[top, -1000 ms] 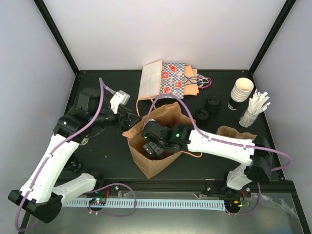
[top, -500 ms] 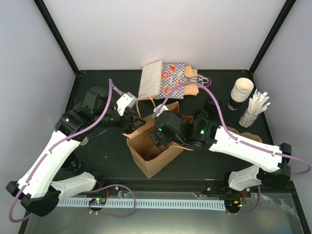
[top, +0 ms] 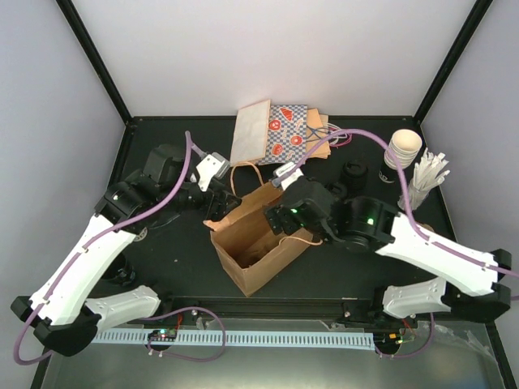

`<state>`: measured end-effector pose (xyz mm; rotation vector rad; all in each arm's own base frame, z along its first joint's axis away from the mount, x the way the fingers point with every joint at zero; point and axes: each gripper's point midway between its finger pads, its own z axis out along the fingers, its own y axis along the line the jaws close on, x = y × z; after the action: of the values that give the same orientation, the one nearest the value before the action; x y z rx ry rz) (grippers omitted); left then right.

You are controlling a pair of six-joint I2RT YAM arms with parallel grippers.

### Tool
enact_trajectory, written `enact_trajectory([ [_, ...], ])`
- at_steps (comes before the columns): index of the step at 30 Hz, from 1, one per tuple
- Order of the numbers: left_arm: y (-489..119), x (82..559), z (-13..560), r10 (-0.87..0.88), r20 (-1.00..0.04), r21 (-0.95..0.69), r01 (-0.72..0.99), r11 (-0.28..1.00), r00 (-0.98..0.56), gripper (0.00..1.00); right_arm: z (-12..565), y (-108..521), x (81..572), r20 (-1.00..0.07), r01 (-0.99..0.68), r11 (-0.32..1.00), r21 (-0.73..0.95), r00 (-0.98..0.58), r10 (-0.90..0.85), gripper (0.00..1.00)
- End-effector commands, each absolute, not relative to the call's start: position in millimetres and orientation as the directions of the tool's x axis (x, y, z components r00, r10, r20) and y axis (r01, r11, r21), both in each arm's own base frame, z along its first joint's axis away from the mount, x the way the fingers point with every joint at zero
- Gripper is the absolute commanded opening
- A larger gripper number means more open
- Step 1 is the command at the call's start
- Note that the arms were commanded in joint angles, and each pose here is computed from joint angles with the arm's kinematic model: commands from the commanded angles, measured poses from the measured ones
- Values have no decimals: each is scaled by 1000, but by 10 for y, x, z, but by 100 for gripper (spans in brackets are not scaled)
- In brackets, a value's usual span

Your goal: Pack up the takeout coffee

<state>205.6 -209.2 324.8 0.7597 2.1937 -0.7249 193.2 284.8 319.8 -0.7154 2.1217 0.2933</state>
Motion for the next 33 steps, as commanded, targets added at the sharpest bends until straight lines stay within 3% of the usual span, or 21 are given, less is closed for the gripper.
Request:
enact_trajectory([
  [1, -2135, 2129, 3222, 289, -741, -281, 670, 687, -606, 71, 3637, 2625, 1999, -875, -538, 842, -34, -392, -285, 93],
  [10, -2375, 2074, 3046, 371, -686, -323, 719, 616, -626, 44, 3688, 2086, 2116, -877, -391, 914, -109, -394, -274, 93],
  [12, -2375, 2085, 2982, 408, -668, -288, 722, 629, -622, 32, 3644, 1954, 2151, -871, -358, 928, -106, -416, -261, 93],
  [14, -2349, 2108, 2958, 433, -656, -253, 721, 646, -618, 9, 3611, 1832, 2177, -872, -334, 938, -93, -427, -239, 93],
  [15, -2326, 2130, 2976, 437, -656, -236, 717, 656, -615, 4, 3597, 1790, 2179, -873, -330, 940, -84, -431, -229, 93],
  [25, -2272, 2384, 3296, 518, -735, -3, 766, 643, -438, 2, 3294, 1645, 2160, -828, -334, 943, 5, -531, -183, 94],
  [33, -2266, 2486, 3300, 631, -715, 180, 793, 582, -301, 2, 3200, 1634, 2098, -821, -348, 937, 37, -545, -170, 94],
])
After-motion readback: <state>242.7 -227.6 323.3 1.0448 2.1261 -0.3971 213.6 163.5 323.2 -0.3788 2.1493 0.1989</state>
